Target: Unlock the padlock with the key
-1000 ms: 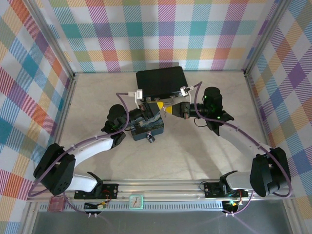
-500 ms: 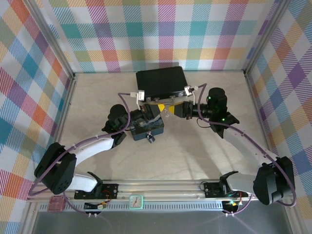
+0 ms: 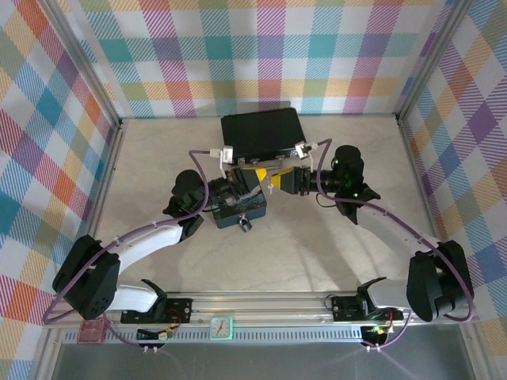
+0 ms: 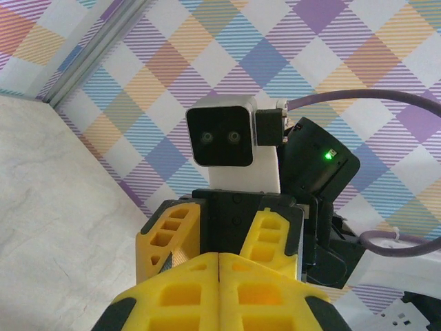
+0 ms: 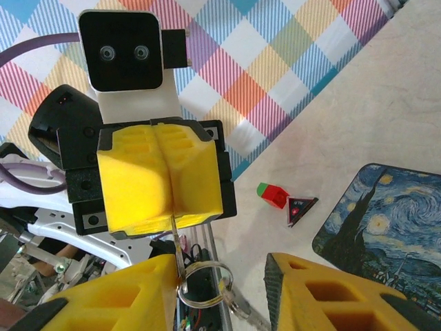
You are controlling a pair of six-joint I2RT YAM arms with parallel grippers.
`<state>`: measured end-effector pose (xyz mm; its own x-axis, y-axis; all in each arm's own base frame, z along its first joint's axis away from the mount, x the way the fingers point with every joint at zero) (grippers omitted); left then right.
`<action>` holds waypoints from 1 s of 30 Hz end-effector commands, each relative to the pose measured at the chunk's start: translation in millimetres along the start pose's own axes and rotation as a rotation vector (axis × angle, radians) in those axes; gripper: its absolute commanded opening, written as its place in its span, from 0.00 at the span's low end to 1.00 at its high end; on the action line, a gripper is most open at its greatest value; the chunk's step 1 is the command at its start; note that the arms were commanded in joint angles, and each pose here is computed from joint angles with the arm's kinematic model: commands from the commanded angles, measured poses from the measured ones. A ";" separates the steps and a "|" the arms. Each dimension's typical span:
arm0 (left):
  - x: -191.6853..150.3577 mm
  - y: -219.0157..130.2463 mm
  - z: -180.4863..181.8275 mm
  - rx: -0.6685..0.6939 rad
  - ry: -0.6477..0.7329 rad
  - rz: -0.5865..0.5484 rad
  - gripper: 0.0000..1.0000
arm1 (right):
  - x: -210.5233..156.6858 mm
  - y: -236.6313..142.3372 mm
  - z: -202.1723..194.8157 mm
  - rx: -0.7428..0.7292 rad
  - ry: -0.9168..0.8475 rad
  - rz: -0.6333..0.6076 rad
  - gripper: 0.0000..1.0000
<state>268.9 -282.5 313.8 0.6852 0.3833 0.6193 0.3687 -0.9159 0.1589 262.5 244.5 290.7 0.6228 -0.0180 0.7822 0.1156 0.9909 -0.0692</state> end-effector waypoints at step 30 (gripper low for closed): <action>11.8 -12.2 -16.7 0.031 0.053 -0.100 0.59 | 5.0 6.9 14.1 0.009 -0.042 -0.016 0.00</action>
<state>264.9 -276.1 320.0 0.6498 0.4293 0.6273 0.4259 -0.8892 0.1674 255.8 255.4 297.1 0.6118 -0.0231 0.7907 0.0995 0.9939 -0.0479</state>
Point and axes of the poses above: each hand's point on the last joint's axis, 136 mm out from that joint toward the fingers, its own y axis out along the fingers, its own z axis along the line the jaws close on, x = y × z, the point moved 3 cm from there along -y, back along the fingers, and after that the axes turned 6 degrees about -y, right-handed, at the moved point
